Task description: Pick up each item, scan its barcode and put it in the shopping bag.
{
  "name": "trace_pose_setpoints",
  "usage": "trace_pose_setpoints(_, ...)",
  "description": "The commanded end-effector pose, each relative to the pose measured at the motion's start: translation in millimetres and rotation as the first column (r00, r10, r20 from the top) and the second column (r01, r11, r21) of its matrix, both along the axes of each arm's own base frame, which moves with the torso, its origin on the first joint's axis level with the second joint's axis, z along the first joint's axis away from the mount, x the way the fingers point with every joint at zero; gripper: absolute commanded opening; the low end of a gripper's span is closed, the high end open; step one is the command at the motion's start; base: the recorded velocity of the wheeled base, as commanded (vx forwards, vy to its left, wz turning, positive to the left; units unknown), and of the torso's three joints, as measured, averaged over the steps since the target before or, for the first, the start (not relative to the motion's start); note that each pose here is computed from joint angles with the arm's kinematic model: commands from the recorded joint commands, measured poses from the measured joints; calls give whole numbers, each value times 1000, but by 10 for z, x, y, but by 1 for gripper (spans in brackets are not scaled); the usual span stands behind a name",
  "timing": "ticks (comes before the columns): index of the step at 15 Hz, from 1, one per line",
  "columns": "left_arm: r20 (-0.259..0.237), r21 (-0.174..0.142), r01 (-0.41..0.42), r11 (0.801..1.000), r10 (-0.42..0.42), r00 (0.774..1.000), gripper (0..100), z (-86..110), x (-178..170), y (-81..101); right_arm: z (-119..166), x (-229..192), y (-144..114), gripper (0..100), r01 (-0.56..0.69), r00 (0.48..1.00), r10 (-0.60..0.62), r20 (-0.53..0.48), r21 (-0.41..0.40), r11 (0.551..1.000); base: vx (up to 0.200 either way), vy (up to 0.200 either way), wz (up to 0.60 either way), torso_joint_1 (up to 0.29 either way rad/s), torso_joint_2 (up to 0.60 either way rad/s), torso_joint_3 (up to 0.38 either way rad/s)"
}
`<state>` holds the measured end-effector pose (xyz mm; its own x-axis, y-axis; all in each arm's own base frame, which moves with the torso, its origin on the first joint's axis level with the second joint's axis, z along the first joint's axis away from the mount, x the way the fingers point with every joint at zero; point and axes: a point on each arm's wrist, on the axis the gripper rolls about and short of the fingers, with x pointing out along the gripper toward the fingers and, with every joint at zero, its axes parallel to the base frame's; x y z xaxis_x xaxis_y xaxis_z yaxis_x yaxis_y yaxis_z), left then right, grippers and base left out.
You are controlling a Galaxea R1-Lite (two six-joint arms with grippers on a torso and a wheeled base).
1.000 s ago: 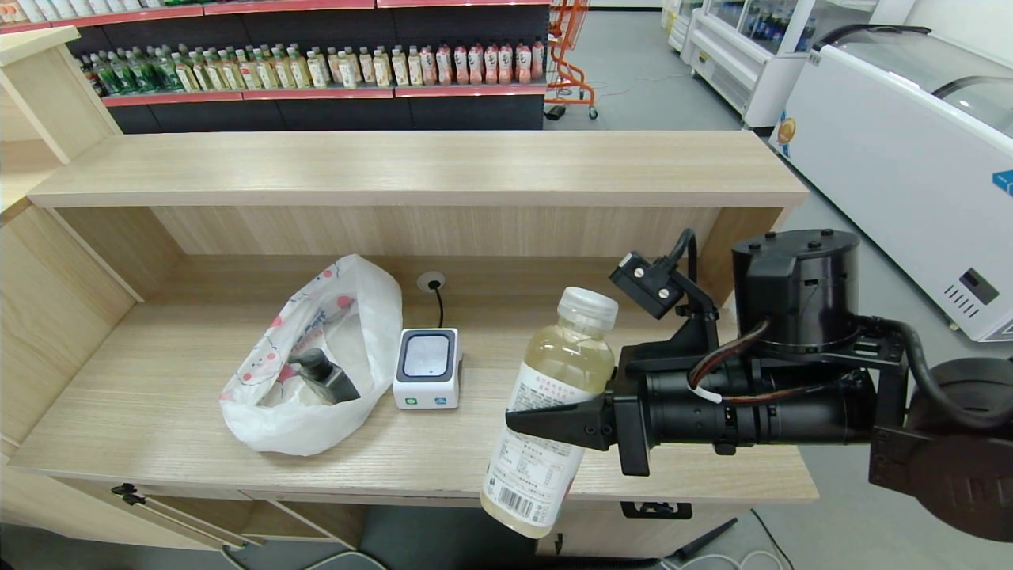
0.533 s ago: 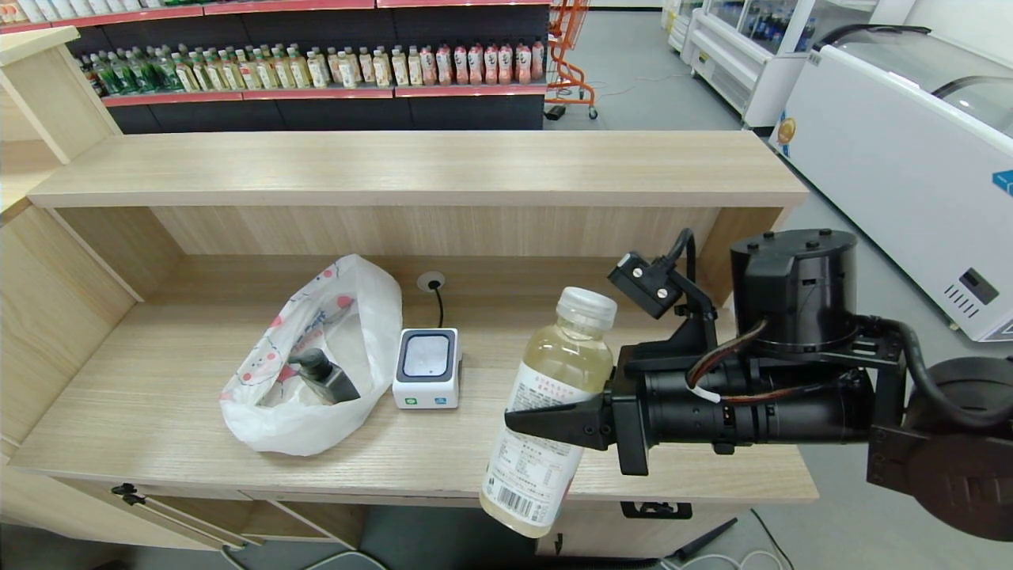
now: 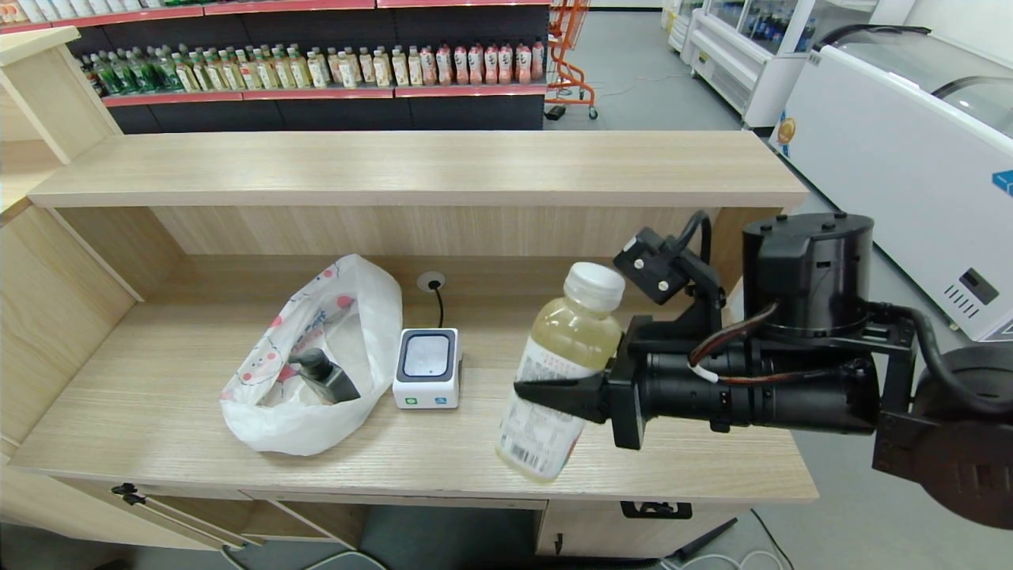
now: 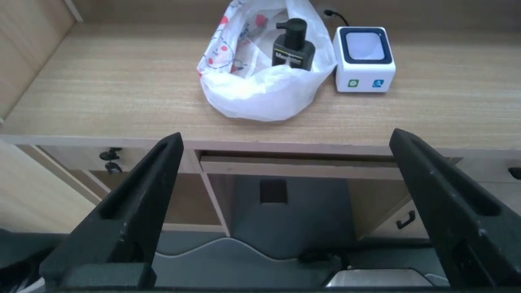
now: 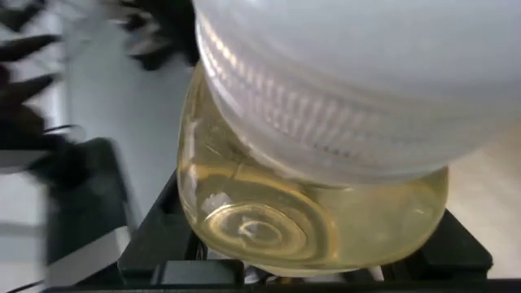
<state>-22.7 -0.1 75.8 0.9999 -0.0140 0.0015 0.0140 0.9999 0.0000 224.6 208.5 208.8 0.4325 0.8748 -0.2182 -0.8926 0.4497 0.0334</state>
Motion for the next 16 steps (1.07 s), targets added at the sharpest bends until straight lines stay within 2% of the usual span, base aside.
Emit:
trace_pose_setpoints(1,0,0,0,1000,0,1000,100,0,0,0,151,115,-41,0,121,982,-116,153,-26,992,0,0,0,0,0,0)
trace_pose_setpoints(2,0,0,0,1000,0,1000,100,0,0,0,217,144,-84,0,167,964,-156,216,-35,985,0,0,0,0,0,0)
trace_pose_setpoints(4,0,0,0,1000,0,1000,100,0,0,0,288,212,-199,0,269,884,-209,419,-89,959,0,0,0,0,0,0)
trace_pose_setpoints(8,0,0,0,1000,0,1000,100,0,0,0,250,216,-206,0,377,734,-187,653,-163,912,0,0,0,0,0,0)
trace_pose_setpoints(9,0,0,0,1000,0,1000,100,0,0,0,252,215,-207,0,381,713,-168,680,-175,908,0,0,0,0,0,0)
trace_pose_setpoints(11,0,0,0,1000,0,1000,100,0,0,0,242,173,-220,0,396,631,-89,771,-221,891,0,0,0,0,0,0)
trace_pose_setpoints(12,0,0,0,1000,0,1000,100,0,0,0,236,145,-225,0,399,612,-78,787,-223,889,0,0,0,0,0,0)
trace_pose_setpoints(16,0,3,1,1000,-1,1000,100,0,0,0,184,47,-266,0,412,588,-58,807,-238,879,0,0,0,0,0,0)
